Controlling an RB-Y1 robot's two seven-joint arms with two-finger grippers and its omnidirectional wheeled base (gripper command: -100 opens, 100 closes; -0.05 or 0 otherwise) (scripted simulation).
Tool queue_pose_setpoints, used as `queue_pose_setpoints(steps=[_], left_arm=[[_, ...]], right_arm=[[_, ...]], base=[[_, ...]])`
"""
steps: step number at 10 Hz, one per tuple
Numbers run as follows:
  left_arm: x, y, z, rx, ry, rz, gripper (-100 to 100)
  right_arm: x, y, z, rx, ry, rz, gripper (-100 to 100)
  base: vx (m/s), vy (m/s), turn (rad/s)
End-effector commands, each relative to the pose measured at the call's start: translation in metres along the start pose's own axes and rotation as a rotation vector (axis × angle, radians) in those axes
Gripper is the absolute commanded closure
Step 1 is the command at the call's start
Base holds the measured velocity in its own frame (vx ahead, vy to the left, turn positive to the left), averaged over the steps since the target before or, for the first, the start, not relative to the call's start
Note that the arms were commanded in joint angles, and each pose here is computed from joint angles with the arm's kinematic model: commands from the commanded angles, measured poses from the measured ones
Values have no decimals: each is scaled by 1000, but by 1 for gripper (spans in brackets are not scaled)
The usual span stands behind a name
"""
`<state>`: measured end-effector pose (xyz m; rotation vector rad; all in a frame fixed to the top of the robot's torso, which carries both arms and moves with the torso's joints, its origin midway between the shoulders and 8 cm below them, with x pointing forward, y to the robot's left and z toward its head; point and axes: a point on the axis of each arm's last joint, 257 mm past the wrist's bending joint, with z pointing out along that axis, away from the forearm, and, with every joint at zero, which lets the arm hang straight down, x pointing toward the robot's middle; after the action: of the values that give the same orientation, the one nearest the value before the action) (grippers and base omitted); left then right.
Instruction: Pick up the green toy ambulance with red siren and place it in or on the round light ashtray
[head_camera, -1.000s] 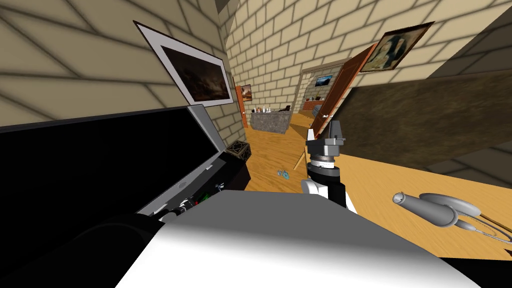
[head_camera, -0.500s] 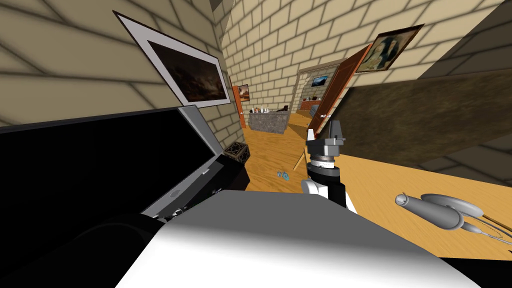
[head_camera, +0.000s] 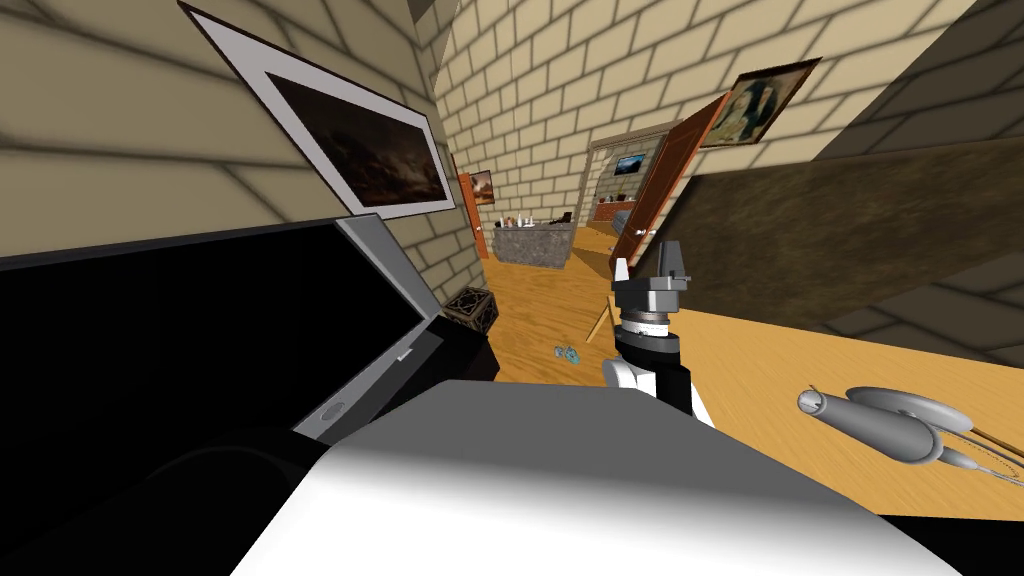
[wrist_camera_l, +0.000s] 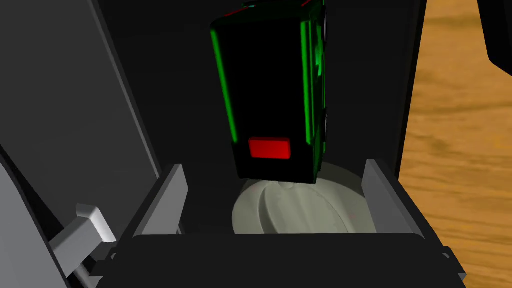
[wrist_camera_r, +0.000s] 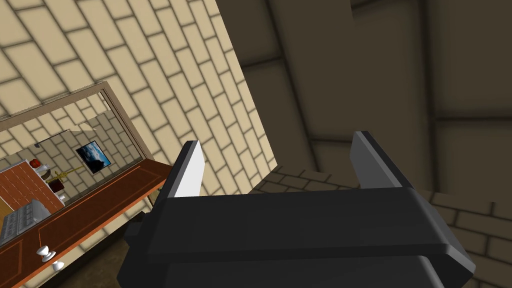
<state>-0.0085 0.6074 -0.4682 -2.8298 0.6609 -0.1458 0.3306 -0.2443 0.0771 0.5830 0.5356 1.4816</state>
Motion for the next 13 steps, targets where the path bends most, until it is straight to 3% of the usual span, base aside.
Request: queue_pose_setpoints(steps=[1,3,5,6,7,8,9,10,11,13], left_arm=[[-23,27,4,-75,-35,-47,-100],[-32,57,12,-147,-49,-86,-100],[-28,88,23,-208,-42,-113,-100],[-31,77,18,-188,-44,-106,-100],[-31,79,19,-192,-44,-107,0],[-25,87,30,-192,-44,-106,-100],[-22,91,37,-192,-44,-105,-100],[-27,87,33,-195,-44,-107,-100],[-27,87,34,-193,-44,-106,100],[-27,89,34,-197,-44,-108,100]], right_arm=[[0,0,0,0,0,0,0],[0,0,0,0,0,0,0],[0,0,0,0,0,0,0],[0,0,0,0,0,0,0],[0,0,0,0,0,0,0],[0,0,0,0,0,0,0],[0,0,0,0,0,0,0],[0,0,0,0,0,0,0],[0,0,0,0,0,0,0],[0,0,0,0,0,0,0]], base=[[134,96,-88],[120,128,-62],[90,121,-54],[30,55,-14],[7,11,-1],[-8,18,-16],[-17,16,-55],[-6,6,-20],[0,0,0],[0,0,0]])
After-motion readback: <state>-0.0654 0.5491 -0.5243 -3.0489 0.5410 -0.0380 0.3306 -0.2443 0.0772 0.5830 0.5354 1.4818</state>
